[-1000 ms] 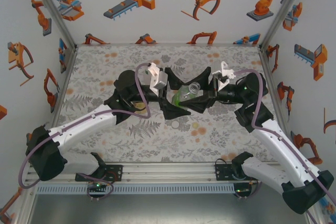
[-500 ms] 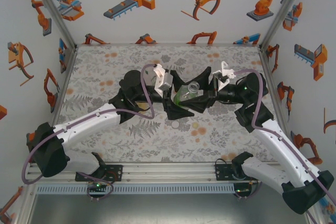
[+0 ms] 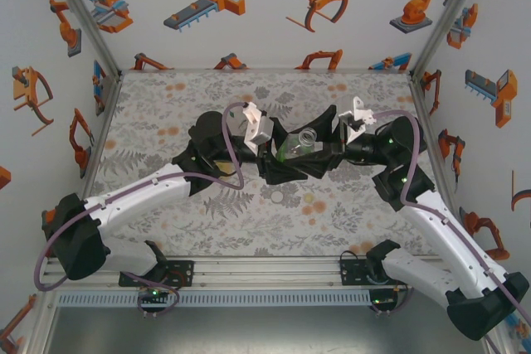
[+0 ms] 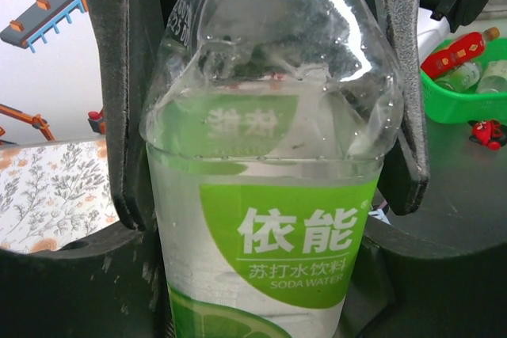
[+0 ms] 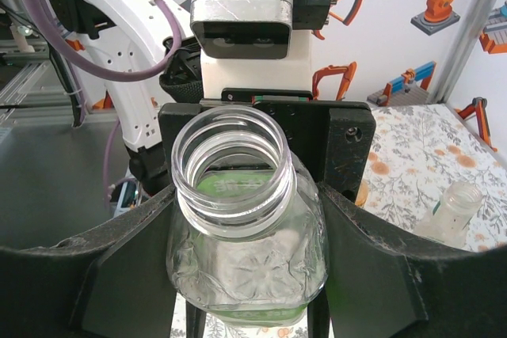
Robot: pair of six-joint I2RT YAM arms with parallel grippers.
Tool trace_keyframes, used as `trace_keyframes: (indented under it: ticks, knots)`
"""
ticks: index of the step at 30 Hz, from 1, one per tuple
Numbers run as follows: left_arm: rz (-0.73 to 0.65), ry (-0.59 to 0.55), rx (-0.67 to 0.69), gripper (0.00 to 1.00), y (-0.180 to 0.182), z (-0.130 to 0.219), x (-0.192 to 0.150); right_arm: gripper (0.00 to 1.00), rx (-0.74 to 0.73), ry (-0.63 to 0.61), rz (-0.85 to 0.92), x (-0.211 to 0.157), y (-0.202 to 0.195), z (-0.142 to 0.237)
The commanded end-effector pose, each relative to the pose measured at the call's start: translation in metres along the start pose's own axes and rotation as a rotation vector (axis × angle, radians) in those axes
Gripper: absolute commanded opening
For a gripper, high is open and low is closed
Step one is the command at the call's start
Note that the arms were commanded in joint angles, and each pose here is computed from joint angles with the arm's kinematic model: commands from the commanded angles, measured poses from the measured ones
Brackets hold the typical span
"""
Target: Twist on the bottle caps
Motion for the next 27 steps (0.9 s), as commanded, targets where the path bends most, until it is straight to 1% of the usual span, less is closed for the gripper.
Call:
trace_keyframes:
  ticks: [1, 6, 8, 11, 17, 21, 25, 27]
  knots:
    - [-0.031, -0.032, -0.018, 0.47, -0.002, -0.001, 0.013, 0.39, 0.011, -0.044, 0.079, 0.019, 0.014, 0.003]
    - [-0.03, -0.021, 0.017, 0.45, 0.001, 0.005, 0.012, 0.63, -0.061, -0.047, 0.074, 0.018, 0.007, 0.006]
    - [-0.021, -0.007, 0.046, 0.42, 0.005, 0.01, 0.011, 0.69, -0.098, -0.045, 0.071, 0.016, 0.004, 0.008]
    - [-0.007, 0.009, 0.086, 0.38, 0.01, 0.021, 0.01, 0.74, -0.149, -0.047, 0.065, 0.016, -0.002, 0.01]
    - [0.006, 0.029, 0.192, 0.3, 0.02, 0.046, 0.01, 0.74, -0.239, -0.028, 0.004, 0.004, -0.018, 0.011]
    - [0.056, 0.076, 0.275, 0.21, 0.029, 0.062, 0.005, 0.74, -0.304, -0.014, -0.036, -0.006, -0.028, 0.013]
    - [0.058, 0.107, 0.324, 0.16, 0.027, 0.074, 0.004, 0.72, -0.372, 0.006, -0.091, -0.02, -0.038, 0.016]
    - [0.054, 0.123, 0.342, 0.14, 0.026, 0.08, 0.003, 0.71, -0.43, 0.016, -0.129, -0.029, -0.045, 0.018]
Point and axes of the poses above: each hand's point on the last joint's axis, 136 mm out from that joint toward the fingers, its own z axis back along the fingers, its own y axis along the line the jaws close on, x = y × z, the point moved 4 cm from there along z, back along the fingers, and after that the axes turned 15 degrees about -z, right-handed, at the moved point
